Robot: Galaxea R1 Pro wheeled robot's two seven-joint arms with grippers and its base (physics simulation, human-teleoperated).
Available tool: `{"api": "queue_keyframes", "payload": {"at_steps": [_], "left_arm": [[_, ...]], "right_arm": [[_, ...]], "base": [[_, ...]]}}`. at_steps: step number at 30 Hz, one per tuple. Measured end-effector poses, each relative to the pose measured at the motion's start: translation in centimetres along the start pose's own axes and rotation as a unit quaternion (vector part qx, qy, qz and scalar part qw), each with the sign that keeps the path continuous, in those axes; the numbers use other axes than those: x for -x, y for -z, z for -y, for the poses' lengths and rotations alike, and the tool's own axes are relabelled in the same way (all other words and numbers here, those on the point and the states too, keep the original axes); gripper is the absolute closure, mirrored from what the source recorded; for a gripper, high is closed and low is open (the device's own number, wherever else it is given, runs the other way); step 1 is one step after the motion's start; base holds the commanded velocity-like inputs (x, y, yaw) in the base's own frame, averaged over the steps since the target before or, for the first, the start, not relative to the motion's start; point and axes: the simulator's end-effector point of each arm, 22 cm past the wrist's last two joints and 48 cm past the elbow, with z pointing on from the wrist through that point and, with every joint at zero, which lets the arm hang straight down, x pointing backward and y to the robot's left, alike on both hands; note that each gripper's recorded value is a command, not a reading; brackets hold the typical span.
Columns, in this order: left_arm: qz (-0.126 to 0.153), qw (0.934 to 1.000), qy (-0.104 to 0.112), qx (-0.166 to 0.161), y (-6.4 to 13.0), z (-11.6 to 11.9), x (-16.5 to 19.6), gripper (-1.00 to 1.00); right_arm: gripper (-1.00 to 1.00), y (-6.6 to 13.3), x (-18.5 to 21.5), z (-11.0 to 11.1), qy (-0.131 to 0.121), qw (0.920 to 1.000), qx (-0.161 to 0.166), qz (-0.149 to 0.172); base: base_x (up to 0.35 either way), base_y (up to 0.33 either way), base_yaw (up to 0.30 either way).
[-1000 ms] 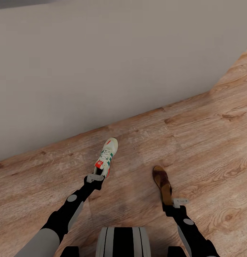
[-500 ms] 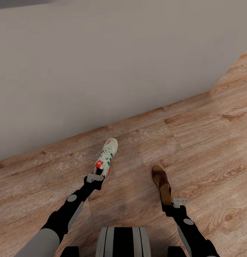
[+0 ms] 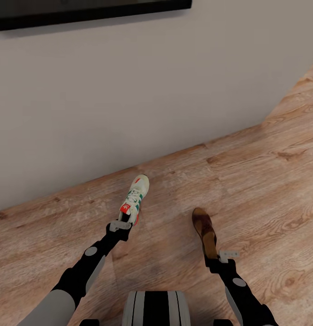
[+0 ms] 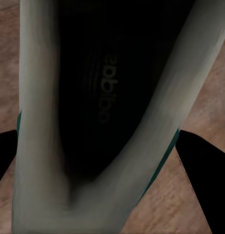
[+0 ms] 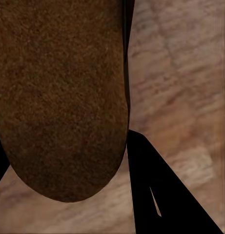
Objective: Pick up the two gym shoes and the two sandals from the corridor floor and place them onto the hallstand (shoe rack) in the corridor, making sure they are on the rack and not on the floor. Arrange them so the two gym shoes are next to each other and the two sandals are next to each other.
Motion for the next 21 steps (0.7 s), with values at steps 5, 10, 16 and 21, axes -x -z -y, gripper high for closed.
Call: {"api": "queue_keyframes", "payload": {"at_steps": [5, 10, 16, 21], "left_arm": [[0.009, 1.0, -0.003, 0.001, 0.4, 0.0, 1.3, 1.0], [0.02, 0.9998, -0.004, 0.003, 0.7, -0.1, 2.6, 1.0], [0.024, 0.9997, -0.004, 0.006, 1.2, -0.1, 3.4, 1.0], [-0.046, 0.9984, 0.015, 0.031, 6.0, -1.2, -6.2, 1.0]], "right_arm": [[1.0, 0.4, 1.3, 0.1, -0.001, 0.9999, 0.0, 0.014], [1.0, 0.8, 2.5, 0.2, -0.002, 0.9997, -0.001, 0.026], [1.0, 1.4, 4.2, 0.3, -0.005, 0.9991, -0.003, 0.043], [1.0, 2.6, 8.2, 4.3, -0.03, 0.995, -0.04, 0.086]], "base": [[0.0, 0.0, 0.0], [0.0, 0.0, 0.0], [0.0, 0.0, 0.0], [0.0, 0.0, -0.158]]}}
